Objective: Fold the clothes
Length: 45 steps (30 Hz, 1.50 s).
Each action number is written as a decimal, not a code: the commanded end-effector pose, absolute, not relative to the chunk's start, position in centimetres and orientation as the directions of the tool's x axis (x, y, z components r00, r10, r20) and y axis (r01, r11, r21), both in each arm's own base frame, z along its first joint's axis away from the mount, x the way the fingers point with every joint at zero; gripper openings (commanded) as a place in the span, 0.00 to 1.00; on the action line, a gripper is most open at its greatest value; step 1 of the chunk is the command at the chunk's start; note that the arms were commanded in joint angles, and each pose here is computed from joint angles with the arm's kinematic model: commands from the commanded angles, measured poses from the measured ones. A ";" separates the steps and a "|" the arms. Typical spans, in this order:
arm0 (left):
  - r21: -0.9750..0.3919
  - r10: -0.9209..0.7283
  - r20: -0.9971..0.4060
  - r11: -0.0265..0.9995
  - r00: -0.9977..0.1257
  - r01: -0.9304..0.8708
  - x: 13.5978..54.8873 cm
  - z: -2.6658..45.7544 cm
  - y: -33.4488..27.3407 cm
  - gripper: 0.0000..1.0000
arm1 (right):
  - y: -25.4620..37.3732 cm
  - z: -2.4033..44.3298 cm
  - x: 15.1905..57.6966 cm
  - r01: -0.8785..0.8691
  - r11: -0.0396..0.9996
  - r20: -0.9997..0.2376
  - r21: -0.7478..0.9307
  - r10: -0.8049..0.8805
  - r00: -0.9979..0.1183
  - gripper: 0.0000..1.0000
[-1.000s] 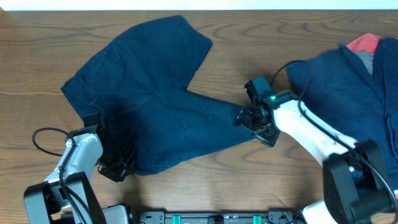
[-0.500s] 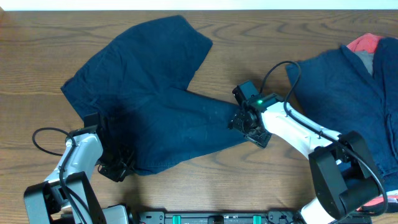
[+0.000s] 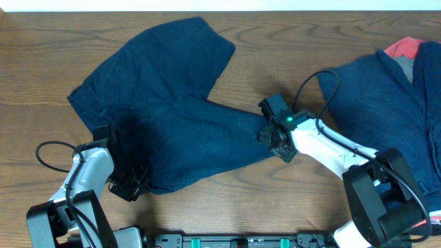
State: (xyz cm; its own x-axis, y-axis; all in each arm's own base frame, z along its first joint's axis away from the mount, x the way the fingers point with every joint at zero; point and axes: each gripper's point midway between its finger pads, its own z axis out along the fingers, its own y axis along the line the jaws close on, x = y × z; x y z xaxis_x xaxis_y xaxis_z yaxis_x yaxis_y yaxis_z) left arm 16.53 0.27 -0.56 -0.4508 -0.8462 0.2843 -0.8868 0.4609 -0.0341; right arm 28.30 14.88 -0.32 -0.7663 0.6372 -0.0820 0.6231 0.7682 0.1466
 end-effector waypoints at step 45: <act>-0.577 -0.483 -0.470 0.801 -0.739 -0.156 17.6 20.5 -6.8 0.06 | -1.6 27.9 26.8 0.334 0.925 -0.730 0.179 0.353 -0.585 0.01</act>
State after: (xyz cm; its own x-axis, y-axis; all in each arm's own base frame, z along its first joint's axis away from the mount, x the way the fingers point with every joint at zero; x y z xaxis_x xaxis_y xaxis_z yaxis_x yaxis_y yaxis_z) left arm 16.30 -9.70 19.37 -0.8331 -0.4342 -0.3427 -0.1138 0.7409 -0.6620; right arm 25.64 1.39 24.44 -0.6713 0.4573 -0.5833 0.3290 0.8890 0.3183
